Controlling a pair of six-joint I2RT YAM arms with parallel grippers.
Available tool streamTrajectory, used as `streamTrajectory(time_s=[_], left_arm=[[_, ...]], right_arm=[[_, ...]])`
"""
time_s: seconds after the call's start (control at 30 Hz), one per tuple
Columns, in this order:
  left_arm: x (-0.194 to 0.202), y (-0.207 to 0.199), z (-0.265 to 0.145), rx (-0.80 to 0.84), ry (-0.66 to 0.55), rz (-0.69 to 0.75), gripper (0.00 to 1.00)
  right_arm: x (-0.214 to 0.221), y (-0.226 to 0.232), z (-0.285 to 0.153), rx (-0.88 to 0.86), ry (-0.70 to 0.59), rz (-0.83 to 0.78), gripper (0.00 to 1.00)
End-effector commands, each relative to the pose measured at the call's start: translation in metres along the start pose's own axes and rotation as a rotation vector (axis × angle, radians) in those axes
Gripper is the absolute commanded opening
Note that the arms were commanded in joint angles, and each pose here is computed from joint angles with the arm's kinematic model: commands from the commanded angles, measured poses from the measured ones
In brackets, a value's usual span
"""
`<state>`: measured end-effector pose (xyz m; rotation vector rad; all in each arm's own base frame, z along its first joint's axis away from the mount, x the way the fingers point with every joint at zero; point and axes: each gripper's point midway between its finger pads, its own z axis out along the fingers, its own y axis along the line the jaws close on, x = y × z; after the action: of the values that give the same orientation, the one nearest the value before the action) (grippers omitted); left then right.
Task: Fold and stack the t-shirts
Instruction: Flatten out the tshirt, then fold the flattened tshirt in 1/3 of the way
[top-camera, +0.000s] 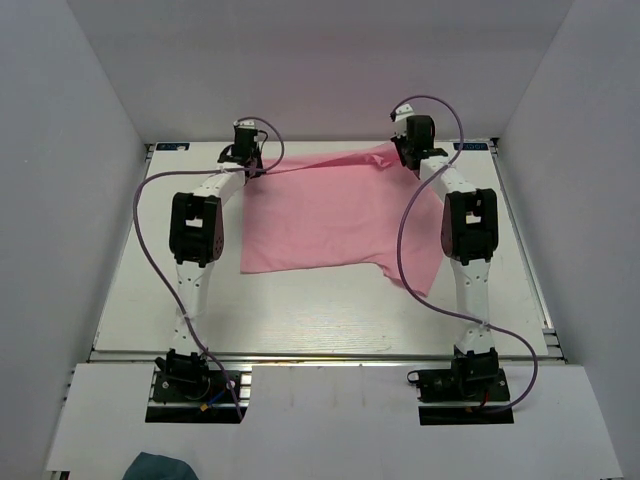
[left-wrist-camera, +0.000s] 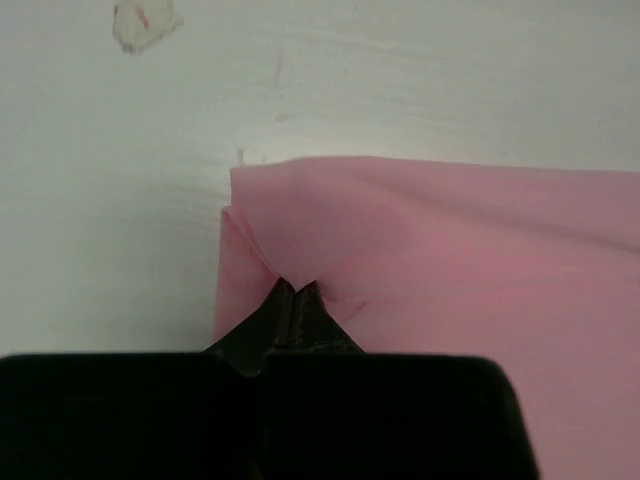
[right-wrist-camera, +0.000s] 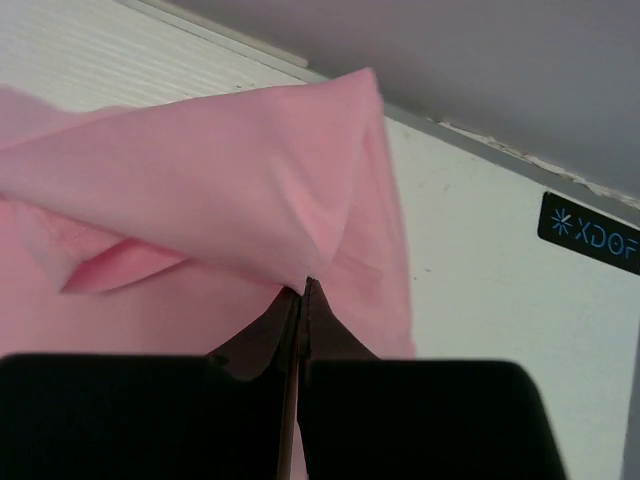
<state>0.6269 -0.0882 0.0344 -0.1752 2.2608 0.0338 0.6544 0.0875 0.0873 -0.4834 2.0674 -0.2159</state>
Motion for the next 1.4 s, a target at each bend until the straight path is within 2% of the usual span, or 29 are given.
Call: streamTrajectory(time_s=[0.0, 0.13, 0.37, 0.4, 0.47, 0.6, 0.7, 0.8, 0.93, 1.1, 1.17, 1.33, 1.37], left_arm=[[-0.069, -0.030, -0.018, 0.151, -0.163, -0.048, 0.00], [-0.073, -0.022, -0.012, 0.158, -0.168, -0.049, 0.00], [-0.070, -0.017, -0.046, 0.178, -0.168, -0.048, 0.00], [-0.058, -0.014, -0.048, 0.173, -0.143, -0.044, 0.00], [-0.066, -0.013, -0.065, 0.176, -0.159, -0.047, 0.00], [-0.048, -0.007, -0.078, 0.176, -0.117, -0.040, 0.00], [-0.043, -0.005, -0.090, 0.182, -0.103, -0.038, 0.00], [-0.042, -0.001, -0.099, 0.172, -0.099, -0.038, 0.00], [-0.037, 0.002, -0.111, 0.176, -0.100, -0.029, 0.00], [-0.014, -0.002, -0.110, 0.190, -0.039, -0.014, 0.00], [0.006, 0.002, -0.106, 0.180, 0.004, -0.009, 0.00], [0.025, 0.005, -0.104, 0.171, 0.044, -0.024, 0.00], [0.028, 0.006, -0.106, 0.166, 0.065, -0.021, 0.07]], right_arm=[[-0.067, -0.017, -0.010, 0.013, -0.217, 0.064, 0.00], [-0.068, -0.019, -0.011, 0.006, -0.229, 0.082, 0.00], [-0.057, -0.030, -0.040, 0.046, -0.193, 0.068, 0.00], [-0.061, -0.034, -0.054, 0.057, -0.197, 0.075, 0.00], [-0.047, -0.033, -0.060, 0.057, -0.163, 0.083, 0.00], [-0.038, -0.033, -0.091, 0.054, -0.140, 0.107, 0.00], [-0.027, -0.030, -0.099, 0.042, -0.094, 0.104, 0.00], [-0.009, -0.027, -0.111, 0.024, 0.004, 0.111, 0.00], [0.002, -0.022, -0.124, 0.009, 0.054, 0.143, 0.00], [0.030, -0.007, -0.134, -0.034, 0.175, 0.161, 0.00], [0.043, -0.005, -0.137, -0.037, 0.215, 0.165, 0.00], [0.066, 0.003, -0.132, -0.047, 0.276, 0.179, 0.00], [0.067, 0.006, -0.131, -0.048, 0.280, 0.186, 0.00]])
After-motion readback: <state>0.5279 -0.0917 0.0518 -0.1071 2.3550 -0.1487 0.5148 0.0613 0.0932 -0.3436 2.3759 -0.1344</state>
